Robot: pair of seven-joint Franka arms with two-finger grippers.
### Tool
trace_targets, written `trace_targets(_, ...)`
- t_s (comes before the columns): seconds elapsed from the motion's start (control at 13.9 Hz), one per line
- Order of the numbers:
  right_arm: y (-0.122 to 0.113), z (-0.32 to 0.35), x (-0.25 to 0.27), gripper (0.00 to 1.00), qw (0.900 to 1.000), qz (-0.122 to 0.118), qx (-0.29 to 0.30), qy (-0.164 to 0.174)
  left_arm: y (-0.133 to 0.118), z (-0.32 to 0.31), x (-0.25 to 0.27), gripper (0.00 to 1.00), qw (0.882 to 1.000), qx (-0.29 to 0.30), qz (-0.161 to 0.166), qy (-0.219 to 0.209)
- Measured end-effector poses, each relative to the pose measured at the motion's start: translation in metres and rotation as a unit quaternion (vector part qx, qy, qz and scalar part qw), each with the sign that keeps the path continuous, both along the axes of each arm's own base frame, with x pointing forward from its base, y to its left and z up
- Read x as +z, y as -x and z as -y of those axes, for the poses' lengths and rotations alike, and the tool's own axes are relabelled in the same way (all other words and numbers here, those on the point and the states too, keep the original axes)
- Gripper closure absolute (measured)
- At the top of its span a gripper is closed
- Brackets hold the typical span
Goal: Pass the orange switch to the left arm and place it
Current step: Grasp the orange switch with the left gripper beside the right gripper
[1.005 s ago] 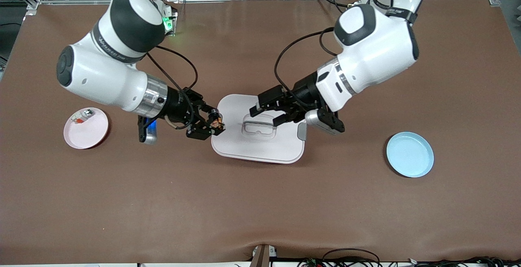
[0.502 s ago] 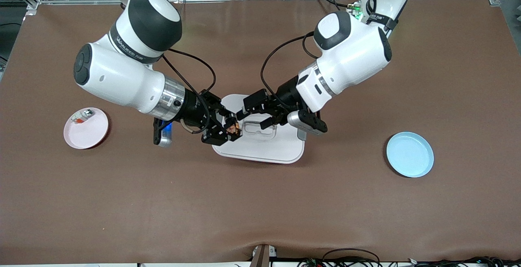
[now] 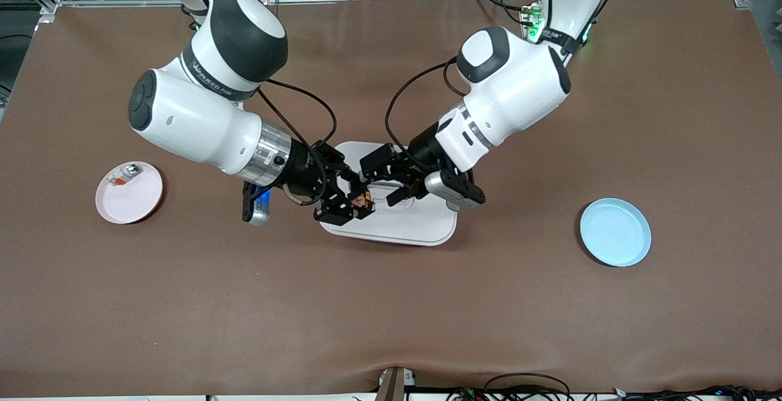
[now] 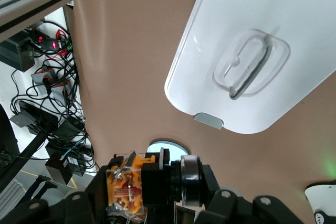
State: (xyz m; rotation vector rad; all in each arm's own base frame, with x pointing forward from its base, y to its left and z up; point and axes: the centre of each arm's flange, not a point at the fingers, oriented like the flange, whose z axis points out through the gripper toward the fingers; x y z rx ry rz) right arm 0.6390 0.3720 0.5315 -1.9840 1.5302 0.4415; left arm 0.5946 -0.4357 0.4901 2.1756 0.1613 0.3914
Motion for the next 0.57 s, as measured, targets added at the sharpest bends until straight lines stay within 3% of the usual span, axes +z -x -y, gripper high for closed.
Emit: trace_targets(0.57, 0.0048, -0.0087, 0.0041, 0.28, 1.0, 0.0, 0.002, -0.002, -0.0023, 0.0048, -0.0038, 0.0, 1.0, 0.0, 0.03, -0.006)
